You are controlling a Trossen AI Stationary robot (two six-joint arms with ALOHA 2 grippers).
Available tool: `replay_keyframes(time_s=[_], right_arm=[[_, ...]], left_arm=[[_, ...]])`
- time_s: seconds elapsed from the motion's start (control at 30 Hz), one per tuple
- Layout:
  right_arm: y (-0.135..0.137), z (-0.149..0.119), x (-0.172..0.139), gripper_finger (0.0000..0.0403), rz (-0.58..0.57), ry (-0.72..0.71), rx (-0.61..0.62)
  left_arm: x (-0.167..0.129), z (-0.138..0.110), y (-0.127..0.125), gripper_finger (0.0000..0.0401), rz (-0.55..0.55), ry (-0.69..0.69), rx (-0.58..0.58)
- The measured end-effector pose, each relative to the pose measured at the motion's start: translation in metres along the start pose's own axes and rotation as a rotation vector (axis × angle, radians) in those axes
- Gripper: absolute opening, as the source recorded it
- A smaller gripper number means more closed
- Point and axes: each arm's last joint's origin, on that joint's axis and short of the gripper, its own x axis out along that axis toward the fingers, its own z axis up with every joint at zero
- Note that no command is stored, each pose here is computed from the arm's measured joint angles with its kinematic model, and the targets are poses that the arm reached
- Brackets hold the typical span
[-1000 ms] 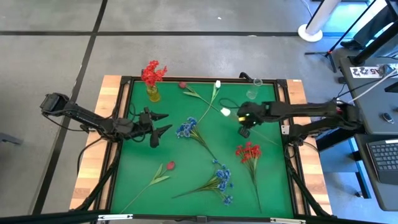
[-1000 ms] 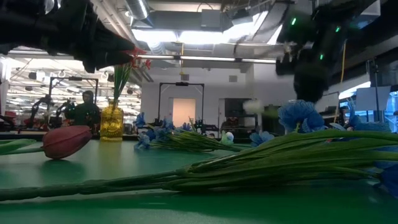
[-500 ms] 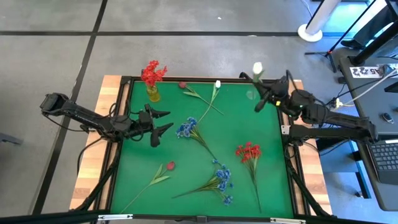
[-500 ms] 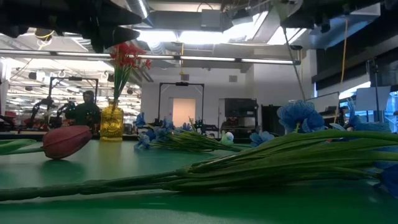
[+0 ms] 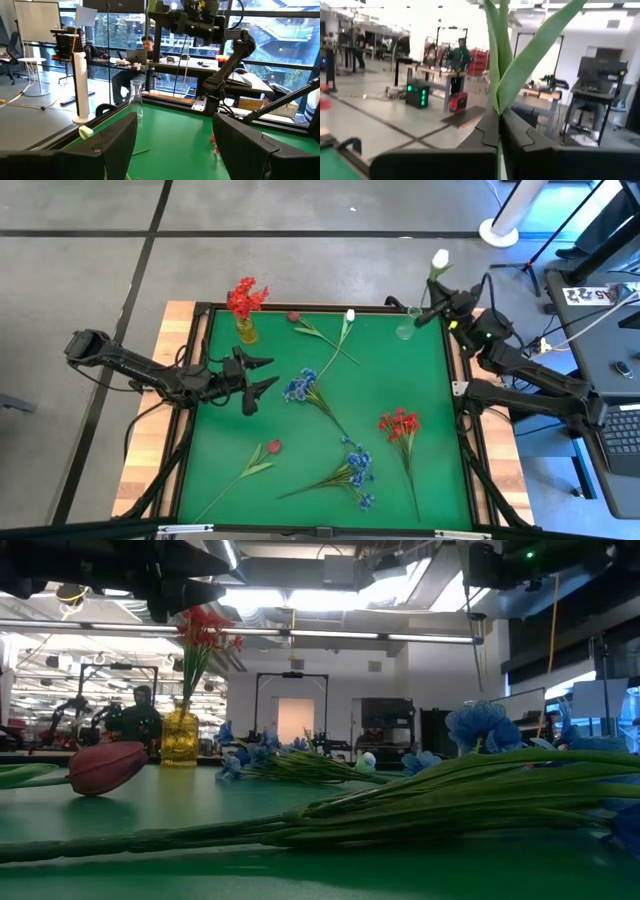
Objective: Sort flowers into vase by color
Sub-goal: Put the right white flower into the transparent vase
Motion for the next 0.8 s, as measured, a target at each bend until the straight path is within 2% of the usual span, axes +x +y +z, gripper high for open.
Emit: replay_keyframes(time_s=[0.17,0.53,0.67,0.8], right_arm=[[-0.011,-0.01,0.019,0.0,-0.021,-0.004,-0.019],[-0.017,-0.07,0.064,0.0003,0.009,0.238,0.005],[-0.02,-0.076,0.067,0.0027,-0.026,0.265,0.002],[-0.019,-0.077,0.064,0.0075,-0.007,0.348,-0.033]], left_arm=[[0.0,0.0,0.0,0.0255,0.0,-0.002,0.012],[0.0,0.0,0.0,0.0255,0.0,-0.003,0.01],[0.0,0.0,0.0,0.0255,0.0,0.001,-0.005],[0.0,-0.001,0.0,0.0255,0.001,0.011,-0.017]])
